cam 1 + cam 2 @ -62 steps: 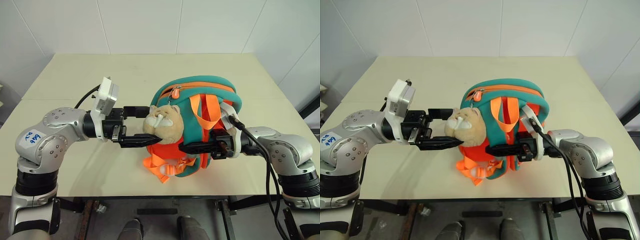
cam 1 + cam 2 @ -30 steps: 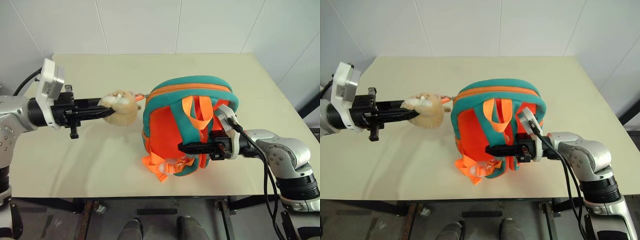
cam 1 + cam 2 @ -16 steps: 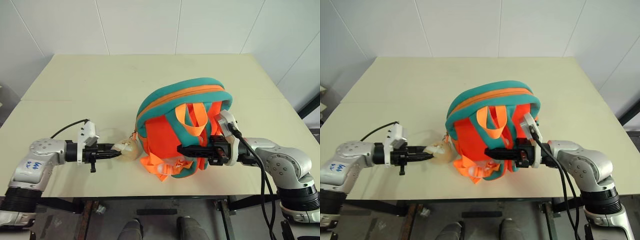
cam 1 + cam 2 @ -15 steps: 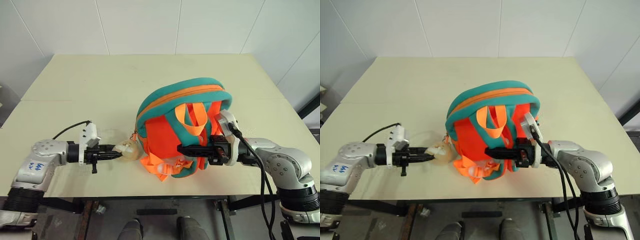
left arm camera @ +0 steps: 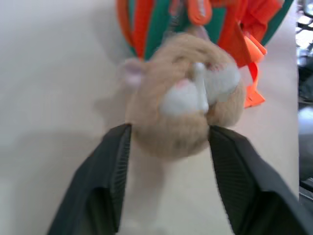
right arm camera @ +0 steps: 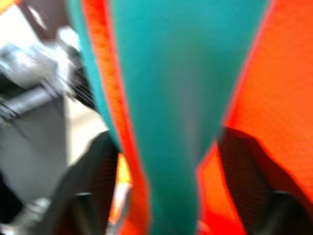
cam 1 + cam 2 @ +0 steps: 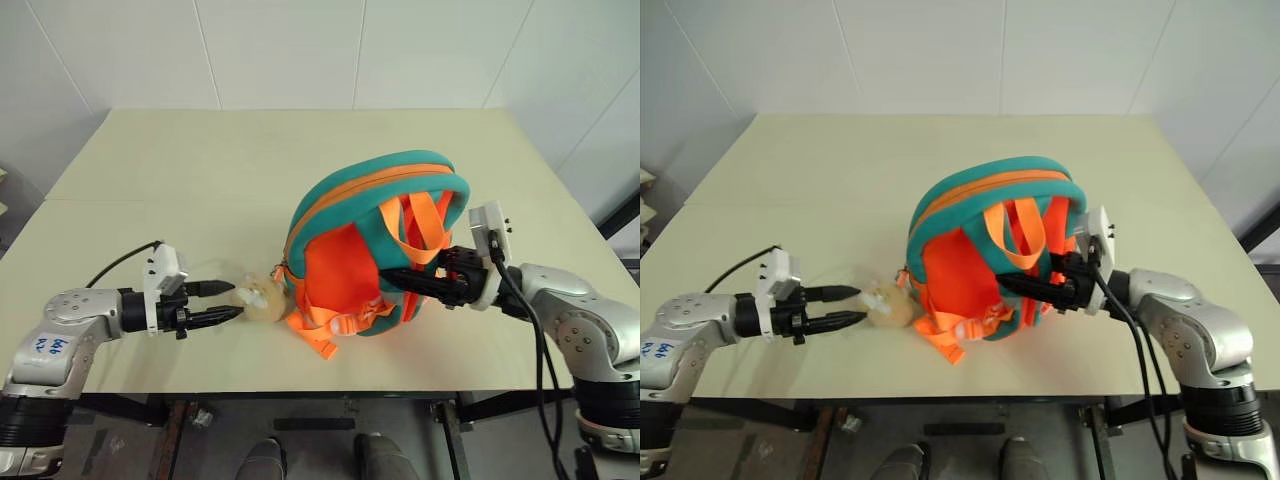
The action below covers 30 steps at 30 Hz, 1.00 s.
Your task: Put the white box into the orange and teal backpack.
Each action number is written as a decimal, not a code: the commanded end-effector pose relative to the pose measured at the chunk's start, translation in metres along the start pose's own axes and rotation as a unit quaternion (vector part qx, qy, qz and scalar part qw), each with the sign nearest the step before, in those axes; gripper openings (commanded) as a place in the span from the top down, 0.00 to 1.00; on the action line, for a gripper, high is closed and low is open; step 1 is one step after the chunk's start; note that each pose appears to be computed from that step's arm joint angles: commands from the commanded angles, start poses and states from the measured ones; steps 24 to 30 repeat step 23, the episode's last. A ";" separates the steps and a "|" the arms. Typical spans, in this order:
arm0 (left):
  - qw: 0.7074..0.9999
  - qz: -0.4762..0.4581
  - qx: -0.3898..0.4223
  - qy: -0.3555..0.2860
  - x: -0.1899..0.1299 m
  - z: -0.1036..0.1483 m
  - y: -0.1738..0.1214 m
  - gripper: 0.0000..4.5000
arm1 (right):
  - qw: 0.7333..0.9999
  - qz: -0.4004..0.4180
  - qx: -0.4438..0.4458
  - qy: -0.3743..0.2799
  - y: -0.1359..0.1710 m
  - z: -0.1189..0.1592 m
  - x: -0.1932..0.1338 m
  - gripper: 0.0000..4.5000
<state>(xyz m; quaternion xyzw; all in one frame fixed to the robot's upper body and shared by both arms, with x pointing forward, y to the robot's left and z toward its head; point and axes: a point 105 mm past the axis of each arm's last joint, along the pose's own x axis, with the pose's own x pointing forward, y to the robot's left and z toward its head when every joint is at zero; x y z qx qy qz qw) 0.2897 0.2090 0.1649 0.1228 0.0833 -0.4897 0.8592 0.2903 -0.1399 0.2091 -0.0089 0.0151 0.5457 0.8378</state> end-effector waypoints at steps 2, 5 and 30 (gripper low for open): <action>0.999 0.016 0.033 -0.025 -0.007 0.019 0.000 0.06 | 0.997 -0.029 -0.057 0.037 -0.012 -0.004 -0.028 0.00; 0.999 0.013 0.029 -0.025 -0.008 0.020 0.000 0.01 | 0.994 -0.059 -0.072 0.048 -0.024 -0.006 -0.046 0.00; 0.998 -0.021 0.054 -0.019 -0.003 0.023 -0.002 0.01 | 0.976 -0.137 -0.143 0.092 -0.052 -0.001 -0.105 0.00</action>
